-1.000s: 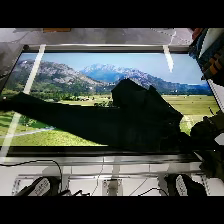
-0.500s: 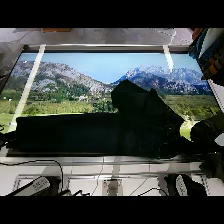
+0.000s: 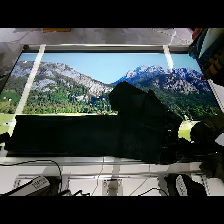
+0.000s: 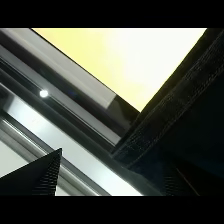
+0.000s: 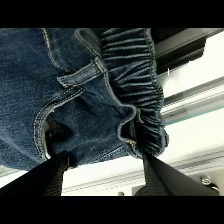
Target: Fold the clothes and pants, and hang the long-sleeved shirts on hangers.
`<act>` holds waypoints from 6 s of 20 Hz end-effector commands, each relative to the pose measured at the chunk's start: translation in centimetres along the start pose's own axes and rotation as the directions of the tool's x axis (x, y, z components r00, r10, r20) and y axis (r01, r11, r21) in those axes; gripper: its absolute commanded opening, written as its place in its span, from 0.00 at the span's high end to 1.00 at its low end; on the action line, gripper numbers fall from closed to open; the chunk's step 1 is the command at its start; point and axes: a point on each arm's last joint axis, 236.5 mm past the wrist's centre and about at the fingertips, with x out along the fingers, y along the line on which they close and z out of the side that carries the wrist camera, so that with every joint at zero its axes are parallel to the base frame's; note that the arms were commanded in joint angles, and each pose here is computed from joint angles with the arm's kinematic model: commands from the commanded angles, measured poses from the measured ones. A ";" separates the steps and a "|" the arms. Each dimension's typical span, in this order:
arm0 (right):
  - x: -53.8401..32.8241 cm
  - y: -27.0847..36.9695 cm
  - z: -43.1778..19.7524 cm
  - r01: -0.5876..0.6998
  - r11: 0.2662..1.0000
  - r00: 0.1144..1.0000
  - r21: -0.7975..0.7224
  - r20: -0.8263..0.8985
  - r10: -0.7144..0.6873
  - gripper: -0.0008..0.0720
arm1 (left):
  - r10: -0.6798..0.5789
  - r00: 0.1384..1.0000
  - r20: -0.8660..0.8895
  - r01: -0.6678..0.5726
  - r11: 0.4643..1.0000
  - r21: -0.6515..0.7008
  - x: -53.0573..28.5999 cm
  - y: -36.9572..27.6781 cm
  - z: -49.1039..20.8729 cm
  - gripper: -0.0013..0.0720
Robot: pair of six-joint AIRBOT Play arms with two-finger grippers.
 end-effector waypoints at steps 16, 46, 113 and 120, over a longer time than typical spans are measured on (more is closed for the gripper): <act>-9.7 2.0 16.7 -0.050 0.999 0.768 -0.001 0.640 0.039 0.27 | -0.826 0.541 0.159 0.624 0.521 0.583 -25.0 -43.8 2.6 0.51; -9.6 2.0 16.7 -0.051 0.999 0.769 -0.001 0.638 0.040 0.27 | -0.900 0.317 0.300 0.732 0.433 0.526 -28.4 -61.0 8.2 0.96; -10.4 1.9 17.8 0.040 0.995 0.734 -0.094 0.678 0.035 0.41 | -0.947 0.313 0.074 0.878 0.318 0.357 -28.5 -57.4 6.7 0.96; -5.4 3.8 18.7 -0.106 0.991 0.821 -0.085 0.554 0.136 0.46 | -0.829 0.248 0.502 0.752 0.491 0.439 -32.8 -41.5 21.5 0.96</act>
